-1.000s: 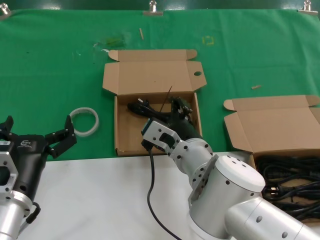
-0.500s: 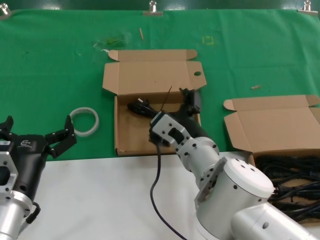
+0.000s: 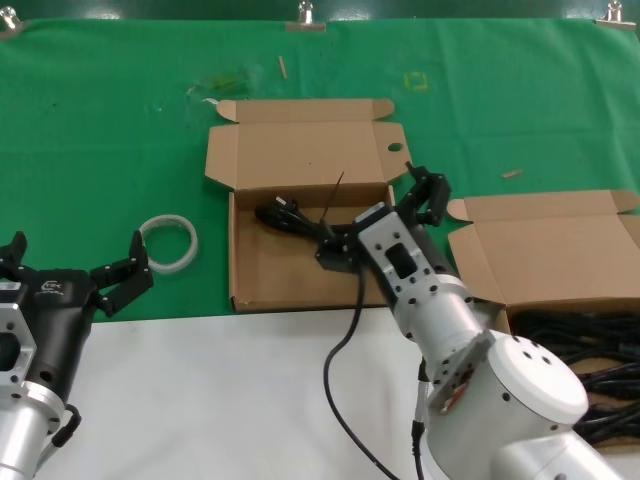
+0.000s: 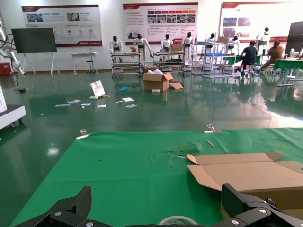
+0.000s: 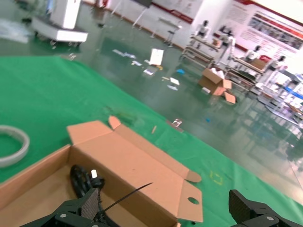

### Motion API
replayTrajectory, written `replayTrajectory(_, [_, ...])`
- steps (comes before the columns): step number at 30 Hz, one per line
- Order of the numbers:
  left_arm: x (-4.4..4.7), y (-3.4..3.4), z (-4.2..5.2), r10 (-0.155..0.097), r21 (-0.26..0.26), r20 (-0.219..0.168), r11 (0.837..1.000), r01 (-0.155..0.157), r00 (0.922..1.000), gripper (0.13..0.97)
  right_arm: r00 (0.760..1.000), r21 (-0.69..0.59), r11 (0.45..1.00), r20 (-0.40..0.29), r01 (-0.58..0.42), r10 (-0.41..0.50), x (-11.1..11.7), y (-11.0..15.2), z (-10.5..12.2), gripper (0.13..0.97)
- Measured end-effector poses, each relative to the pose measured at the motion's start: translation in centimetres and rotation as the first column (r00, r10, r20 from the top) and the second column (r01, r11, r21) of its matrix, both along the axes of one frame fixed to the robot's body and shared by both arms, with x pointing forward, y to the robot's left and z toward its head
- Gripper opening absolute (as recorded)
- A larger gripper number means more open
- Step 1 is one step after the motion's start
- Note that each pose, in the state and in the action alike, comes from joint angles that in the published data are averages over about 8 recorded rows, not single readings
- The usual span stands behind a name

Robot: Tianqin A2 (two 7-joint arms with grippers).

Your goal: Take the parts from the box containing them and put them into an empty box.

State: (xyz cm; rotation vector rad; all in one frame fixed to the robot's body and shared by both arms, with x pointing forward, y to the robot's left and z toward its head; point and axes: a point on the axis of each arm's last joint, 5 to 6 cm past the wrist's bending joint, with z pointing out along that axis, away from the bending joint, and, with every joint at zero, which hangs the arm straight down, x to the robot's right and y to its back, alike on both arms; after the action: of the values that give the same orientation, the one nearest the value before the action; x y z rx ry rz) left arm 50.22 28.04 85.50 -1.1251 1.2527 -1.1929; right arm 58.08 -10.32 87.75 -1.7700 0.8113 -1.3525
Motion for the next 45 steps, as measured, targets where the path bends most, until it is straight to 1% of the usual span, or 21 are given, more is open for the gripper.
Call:
replayTrajectory(10, [0.00, 0.00, 0.00, 0.000, 0.000, 0.000, 1.000, 0.000, 1.0000, 0.966, 0.998, 0.157, 0.987, 0.039, 0.047, -0.053, -0.7, -2.3, -0.3, 0.966])
replayTrajectory(25, [0.00, 0.00, 0.00, 0.000, 0.000, 0.000, 1.000, 0.000, 1.0000, 0.966, 0.990, 0.347, 0.934, 0.074, 0.090, -0.123, -2.3, -6.1, -1.0, 0.966])
replayTrajectory(35, [0.00, 0.00, 0.00, 0.000, 0.000, 0.000, 1.000, 0.000, 1.0000, 0.966, 0.984, 0.444, 0.890, 0.081, 0.108, -0.159, -3.7, -8.8, -1.7, 0.966])
replayTrajectory(45, [0.00, 0.00, 0.00, 0.000, 0.000, 0.000, 1.000, 0.000, 1.0000, 0.966, 0.979, 0.518, 0.846, 0.073, 0.124, -0.188, -5.5, -11.6, -2.3, 0.966])
